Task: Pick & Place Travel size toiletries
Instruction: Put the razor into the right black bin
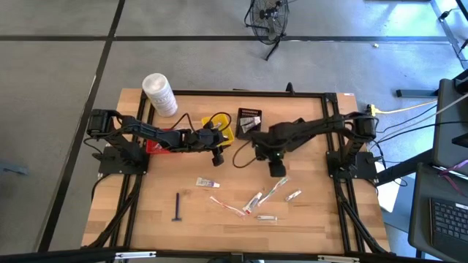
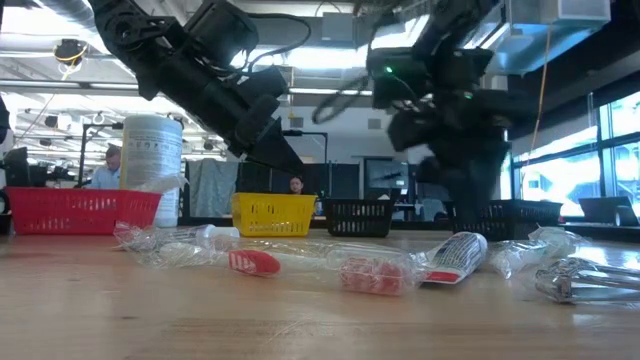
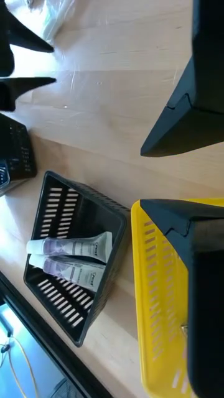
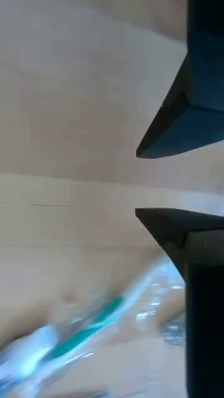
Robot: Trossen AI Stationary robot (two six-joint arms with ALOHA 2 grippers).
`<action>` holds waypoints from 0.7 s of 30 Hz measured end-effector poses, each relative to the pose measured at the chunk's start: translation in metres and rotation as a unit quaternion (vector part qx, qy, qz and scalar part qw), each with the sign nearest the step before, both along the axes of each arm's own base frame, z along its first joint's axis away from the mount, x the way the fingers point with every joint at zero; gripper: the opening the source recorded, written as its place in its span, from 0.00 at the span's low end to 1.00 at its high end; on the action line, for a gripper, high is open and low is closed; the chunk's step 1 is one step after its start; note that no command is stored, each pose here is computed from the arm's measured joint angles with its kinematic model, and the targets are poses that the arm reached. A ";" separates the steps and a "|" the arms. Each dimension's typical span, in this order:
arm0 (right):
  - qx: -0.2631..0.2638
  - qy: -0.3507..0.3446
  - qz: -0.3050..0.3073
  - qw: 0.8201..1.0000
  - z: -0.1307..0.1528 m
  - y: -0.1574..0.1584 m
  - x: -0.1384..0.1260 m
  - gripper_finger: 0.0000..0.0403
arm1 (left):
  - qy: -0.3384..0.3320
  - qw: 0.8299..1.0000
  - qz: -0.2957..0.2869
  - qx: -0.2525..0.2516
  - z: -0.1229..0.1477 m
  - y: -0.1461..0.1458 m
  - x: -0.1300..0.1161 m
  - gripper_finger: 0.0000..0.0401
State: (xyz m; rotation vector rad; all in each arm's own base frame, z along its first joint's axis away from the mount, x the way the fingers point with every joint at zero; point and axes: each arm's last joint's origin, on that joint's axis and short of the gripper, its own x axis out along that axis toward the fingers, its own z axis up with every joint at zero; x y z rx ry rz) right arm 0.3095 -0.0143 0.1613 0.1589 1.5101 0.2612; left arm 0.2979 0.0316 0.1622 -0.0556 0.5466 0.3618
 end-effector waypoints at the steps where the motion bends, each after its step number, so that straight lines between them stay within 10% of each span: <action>1: 0.001 0.013 -0.003 1.000 -0.002 0.002 -0.003 0.33 | 0.000 1.000 0.000 0.000 0.000 0.000 0.000 0.29; 21: -0.050 0.030 0.032 0.998 0.037 0.029 -0.038 0.33 | -0.009 0.999 -0.042 -0.022 0.004 -0.010 0.000 0.29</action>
